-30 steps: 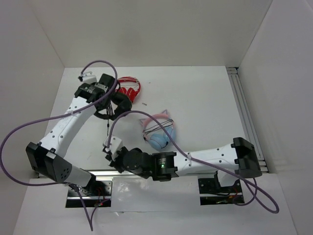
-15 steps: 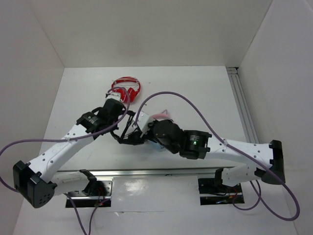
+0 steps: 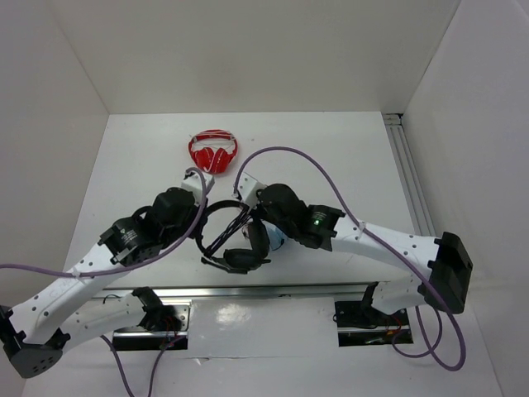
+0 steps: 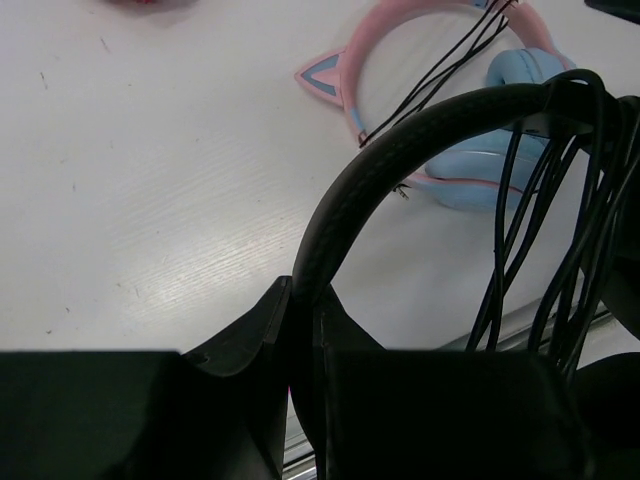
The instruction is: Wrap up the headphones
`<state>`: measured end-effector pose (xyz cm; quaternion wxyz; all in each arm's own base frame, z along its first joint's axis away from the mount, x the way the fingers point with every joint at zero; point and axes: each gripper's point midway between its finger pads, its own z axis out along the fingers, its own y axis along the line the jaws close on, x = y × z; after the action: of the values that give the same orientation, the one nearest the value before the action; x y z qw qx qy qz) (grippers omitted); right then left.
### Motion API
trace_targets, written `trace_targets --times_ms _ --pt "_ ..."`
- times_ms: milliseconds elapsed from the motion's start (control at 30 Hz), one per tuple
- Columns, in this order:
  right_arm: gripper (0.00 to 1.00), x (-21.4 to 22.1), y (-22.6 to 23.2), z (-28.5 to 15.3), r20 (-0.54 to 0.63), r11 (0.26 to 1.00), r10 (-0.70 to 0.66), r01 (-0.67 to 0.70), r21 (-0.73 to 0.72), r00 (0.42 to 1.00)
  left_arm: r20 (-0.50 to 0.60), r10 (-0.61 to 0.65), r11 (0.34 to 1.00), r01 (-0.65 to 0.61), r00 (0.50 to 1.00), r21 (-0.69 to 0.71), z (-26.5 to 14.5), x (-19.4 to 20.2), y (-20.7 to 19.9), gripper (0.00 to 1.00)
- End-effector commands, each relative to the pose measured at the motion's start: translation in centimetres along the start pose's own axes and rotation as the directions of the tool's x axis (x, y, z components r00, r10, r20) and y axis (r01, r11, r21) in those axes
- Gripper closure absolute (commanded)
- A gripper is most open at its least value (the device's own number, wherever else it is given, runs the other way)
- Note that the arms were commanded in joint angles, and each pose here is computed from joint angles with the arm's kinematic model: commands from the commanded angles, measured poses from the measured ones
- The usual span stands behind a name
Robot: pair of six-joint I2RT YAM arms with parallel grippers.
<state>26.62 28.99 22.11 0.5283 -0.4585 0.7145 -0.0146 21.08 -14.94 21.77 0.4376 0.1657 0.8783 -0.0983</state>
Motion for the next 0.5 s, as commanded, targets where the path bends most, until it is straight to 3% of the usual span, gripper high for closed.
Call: trace_targets --times_ms 0,100,167,267,467 --pt "0.95 -1.7 -2.4 0.9 0.059 0.996 0.070 -0.072 0.043 0.996 0.055 0.007 0.998 -0.010 0.998 0.059 -1.5 -1.8 -0.8 1.00" --pt "0.89 -1.5 -3.3 1.8 0.065 0.989 0.150 -0.150 -0.006 0.987 0.034 0.005 0.999 -0.007 0.999 0.042 -1.4 -1.9 -0.6 1.00" --pt "0.80 -1.8 -3.6 2.0 0.101 0.982 0.189 -0.186 -0.034 0.977 0.008 -0.016 0.999 0.017 1.000 -0.028 -1.0 -2.2 0.4 1.00" --pt "0.62 -0.8 -4.6 2.8 0.103 0.969 0.248 -0.245 -0.044 0.963 -0.010 -0.064 0.998 0.064 0.998 0.004 -0.8 -3.3 0.5 1.00" --pt "0.54 -0.5 -5.9 4.5 0.098 0.950 0.307 -0.300 -0.081 0.947 -0.049 -0.175 0.982 0.178 0.983 0.061 0.7 -5.3 1.8 1.00"
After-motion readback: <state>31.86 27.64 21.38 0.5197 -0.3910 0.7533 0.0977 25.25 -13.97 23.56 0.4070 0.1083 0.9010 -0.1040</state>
